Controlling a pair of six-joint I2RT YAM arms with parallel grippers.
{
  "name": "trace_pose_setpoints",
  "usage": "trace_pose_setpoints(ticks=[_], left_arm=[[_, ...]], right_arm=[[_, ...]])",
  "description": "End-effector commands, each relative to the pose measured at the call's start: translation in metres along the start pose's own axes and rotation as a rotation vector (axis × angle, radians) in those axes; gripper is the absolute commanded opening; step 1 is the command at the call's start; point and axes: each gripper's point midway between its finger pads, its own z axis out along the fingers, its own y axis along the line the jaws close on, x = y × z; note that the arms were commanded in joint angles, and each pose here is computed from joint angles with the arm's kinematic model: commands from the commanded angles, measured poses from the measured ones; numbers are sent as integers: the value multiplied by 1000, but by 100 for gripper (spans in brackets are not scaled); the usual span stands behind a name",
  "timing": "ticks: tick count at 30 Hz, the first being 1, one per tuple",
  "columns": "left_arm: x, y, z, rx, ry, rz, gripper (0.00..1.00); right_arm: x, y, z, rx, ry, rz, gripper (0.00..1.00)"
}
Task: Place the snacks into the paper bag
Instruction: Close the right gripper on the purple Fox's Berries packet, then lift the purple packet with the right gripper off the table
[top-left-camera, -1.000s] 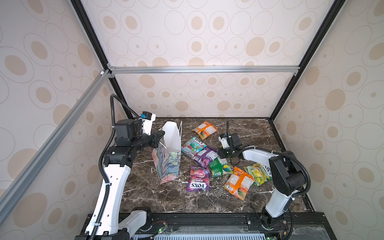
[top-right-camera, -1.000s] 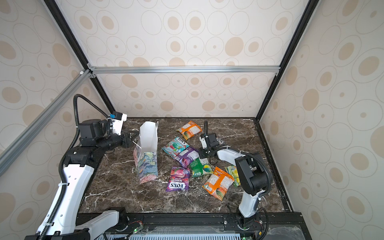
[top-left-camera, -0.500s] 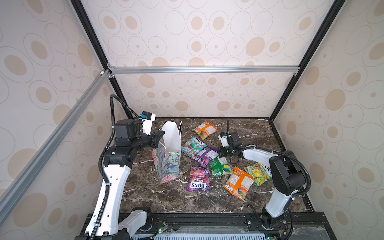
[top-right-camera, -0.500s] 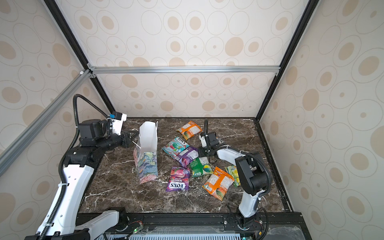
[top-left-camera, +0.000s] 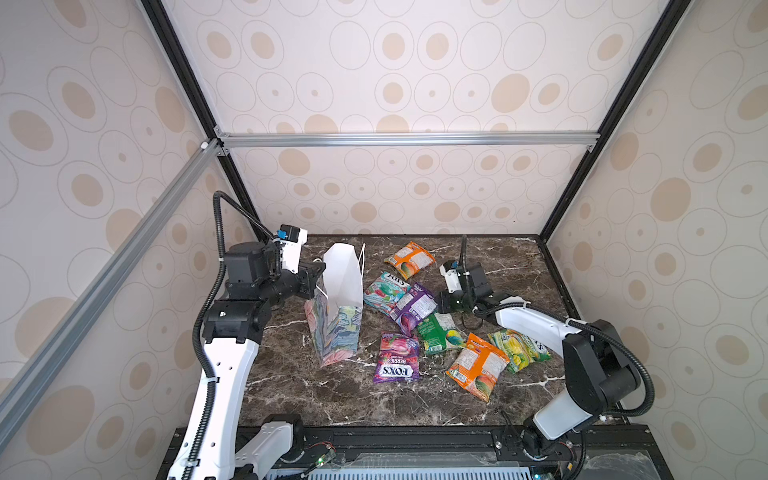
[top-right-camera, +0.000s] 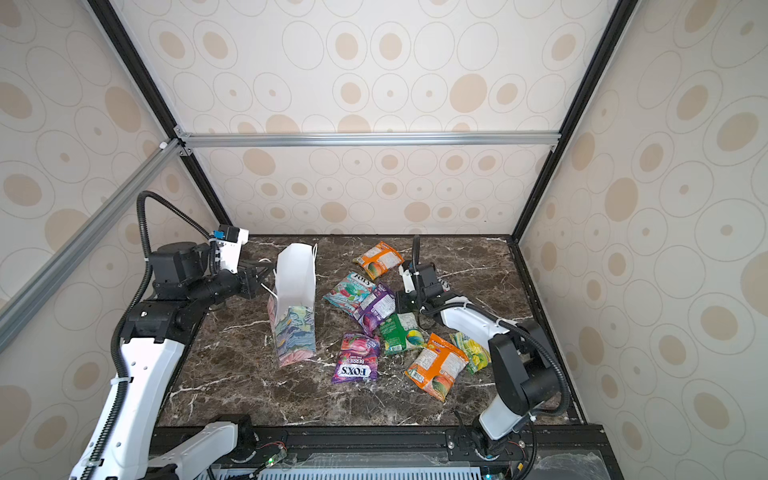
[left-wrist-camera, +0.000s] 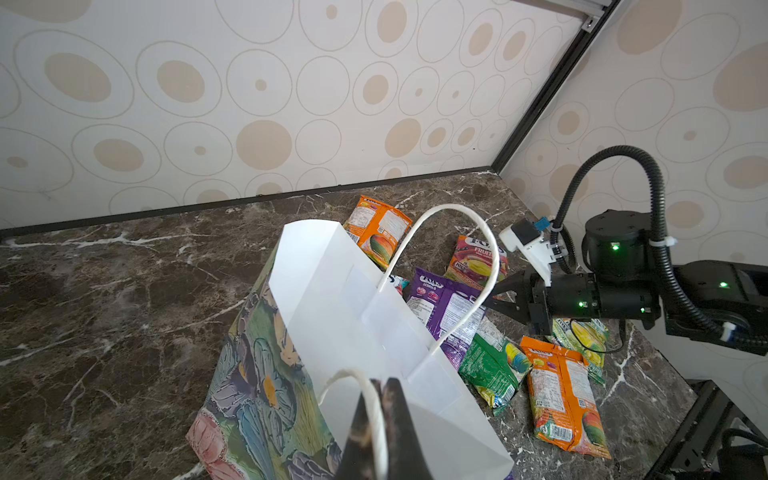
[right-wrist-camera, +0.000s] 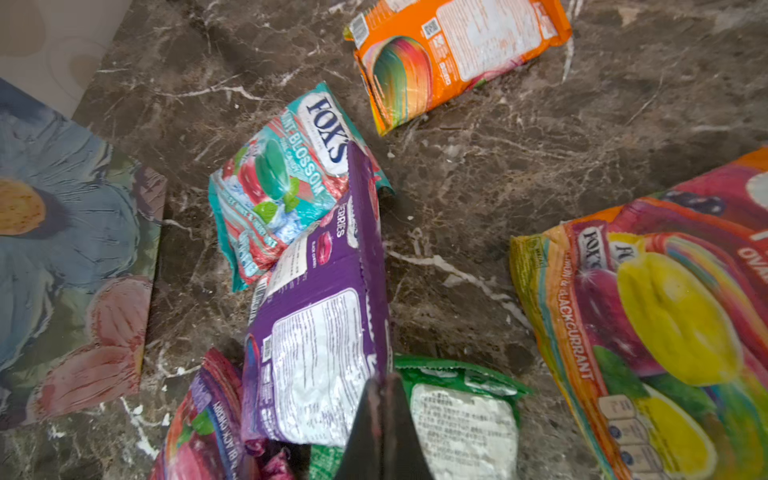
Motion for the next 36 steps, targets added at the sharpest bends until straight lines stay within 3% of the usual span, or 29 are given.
trace_pose_setpoints(ticks=[1,22,36], left_arm=[[-3,-4,-6,9,-23,18,0],[-6,-2,-9,-14,-22,11,0],[-5,10,-6,-72,-8,11,0]], right_arm=[[-21,15,-25,-17,-71,-18,0],[-66,65,-120,-110,-287,-143,0],[-96,109,-157,-195,-387,-248,0]])
